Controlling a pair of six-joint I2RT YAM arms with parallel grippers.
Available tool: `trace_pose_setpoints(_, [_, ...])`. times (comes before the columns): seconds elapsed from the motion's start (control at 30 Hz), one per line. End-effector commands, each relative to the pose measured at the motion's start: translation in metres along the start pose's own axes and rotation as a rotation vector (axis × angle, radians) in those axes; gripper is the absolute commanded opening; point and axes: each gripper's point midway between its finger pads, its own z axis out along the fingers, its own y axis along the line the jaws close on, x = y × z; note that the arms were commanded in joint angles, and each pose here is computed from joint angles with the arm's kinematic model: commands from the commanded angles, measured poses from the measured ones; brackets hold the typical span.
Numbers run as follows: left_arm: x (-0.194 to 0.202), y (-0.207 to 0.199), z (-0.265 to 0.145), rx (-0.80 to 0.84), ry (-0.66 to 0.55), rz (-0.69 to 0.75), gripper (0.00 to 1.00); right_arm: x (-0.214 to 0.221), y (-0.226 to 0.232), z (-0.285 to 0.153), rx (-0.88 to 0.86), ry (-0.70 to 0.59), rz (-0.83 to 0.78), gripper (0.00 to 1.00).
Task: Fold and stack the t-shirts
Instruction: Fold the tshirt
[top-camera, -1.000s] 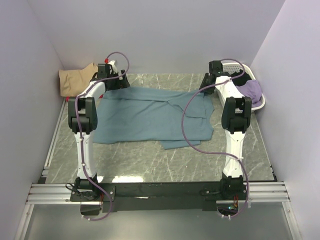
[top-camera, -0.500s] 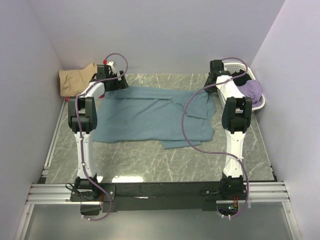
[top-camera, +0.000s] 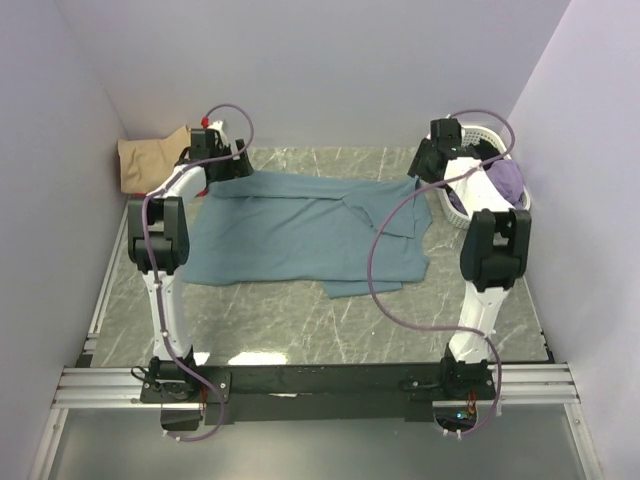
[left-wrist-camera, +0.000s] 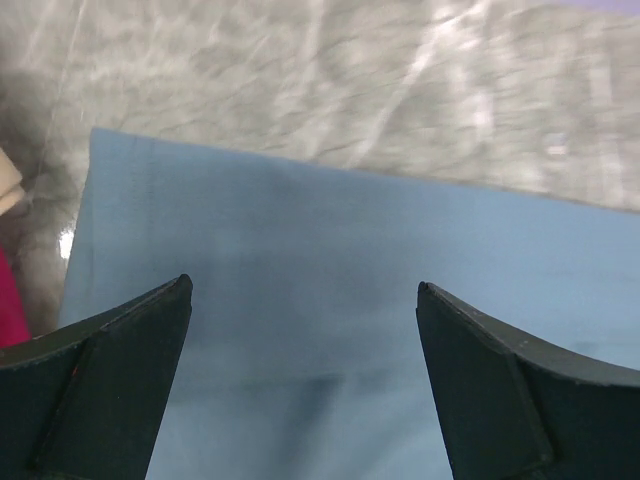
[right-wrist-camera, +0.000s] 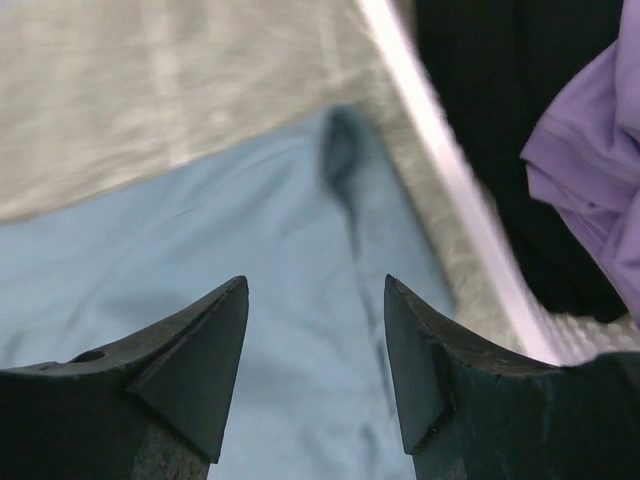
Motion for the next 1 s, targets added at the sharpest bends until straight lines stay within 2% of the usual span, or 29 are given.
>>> trace_pose_setpoints(0.0, [-0.054, -0.051, -0.053, 0.045, -0.138, 0.08, 0.99, -0.006, 0.043, -0.057, -0.162, -0.054, -0.061, 0.63])
trace_pose_setpoints(0.13, [-0.028, -0.071, -0.071, 0.045, -0.108, 0.063, 0.99, 0.036, 0.063, -0.066, -0.197, 0.015, -0.205, 0.63])
trace_pose_setpoints(0.3, [0.006, -0.089, -0.074, 0.042, -0.094, 0.049, 0.99, 0.074, 0.069, -0.057, -0.095, 0.069, -0.403, 0.62])
trace_pose_setpoints(0.47, [0.033, -0.103, -0.063, 0.069, -0.04, 0.03, 1.0, 0.092, 0.086, -0.052, -0.038, 0.073, -0.564, 0.54])
trace_pose_setpoints(0.63, [0.043, -0.116, -0.06, 0.09, -0.035, 0.012, 0.99, 0.114, 0.09, -0.05, 0.076, 0.044, -0.734, 0.52])
trace_pose_setpoints(0.97, [0.041, -0.113, -0.063, 0.071, -0.053, -0.009, 0.99, 0.135, 0.113, -0.05, 0.063, 0.03, -0.873, 0.51])
